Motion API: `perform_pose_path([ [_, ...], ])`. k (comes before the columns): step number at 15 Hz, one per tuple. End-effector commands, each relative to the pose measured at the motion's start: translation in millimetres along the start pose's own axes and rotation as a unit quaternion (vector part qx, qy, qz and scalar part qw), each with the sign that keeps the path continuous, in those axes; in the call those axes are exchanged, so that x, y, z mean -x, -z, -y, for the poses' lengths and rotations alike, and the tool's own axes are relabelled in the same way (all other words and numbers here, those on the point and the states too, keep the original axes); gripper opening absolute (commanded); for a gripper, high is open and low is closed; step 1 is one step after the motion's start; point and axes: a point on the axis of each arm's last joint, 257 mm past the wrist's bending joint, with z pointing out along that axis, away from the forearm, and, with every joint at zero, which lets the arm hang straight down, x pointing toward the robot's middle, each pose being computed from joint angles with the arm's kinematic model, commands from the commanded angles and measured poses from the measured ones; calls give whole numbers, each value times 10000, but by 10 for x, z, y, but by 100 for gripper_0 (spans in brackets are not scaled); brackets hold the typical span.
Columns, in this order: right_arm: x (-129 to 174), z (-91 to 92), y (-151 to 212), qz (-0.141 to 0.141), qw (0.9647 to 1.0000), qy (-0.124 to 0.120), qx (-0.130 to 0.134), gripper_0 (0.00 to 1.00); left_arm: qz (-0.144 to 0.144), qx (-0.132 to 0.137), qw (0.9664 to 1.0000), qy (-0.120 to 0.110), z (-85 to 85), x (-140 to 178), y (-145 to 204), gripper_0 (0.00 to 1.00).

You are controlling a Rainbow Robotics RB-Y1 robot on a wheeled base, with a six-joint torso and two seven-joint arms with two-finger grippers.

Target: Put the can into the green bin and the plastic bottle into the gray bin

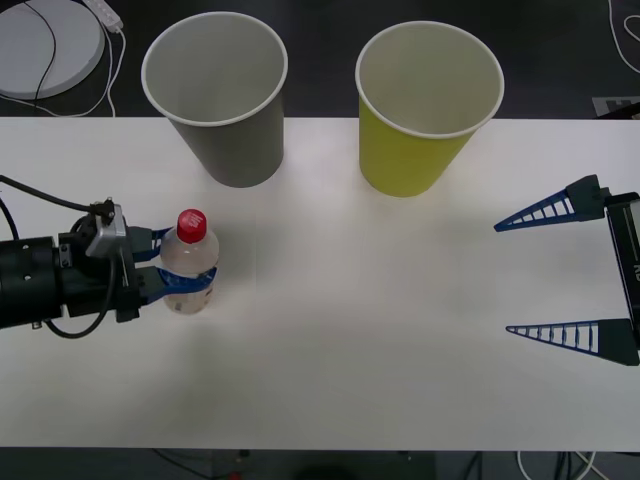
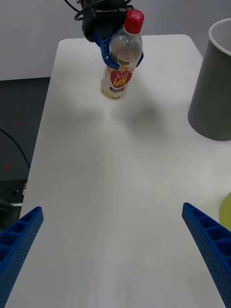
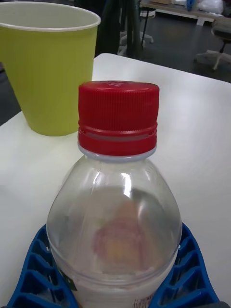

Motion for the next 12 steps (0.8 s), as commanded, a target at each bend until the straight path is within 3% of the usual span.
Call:
perform_pose_path([
  [1,0,0,0,0,10000,0,0,100,-58,137,9998,108,-122,16,118,0],
  [5,0,0,0,0,10000,0,0,100,-157,557,9981,227,-371,-9,281,0],
  [12,0,0,0,0,10000,0,0,100,-281,1313,9899,456,-785,-38,582,0],
])
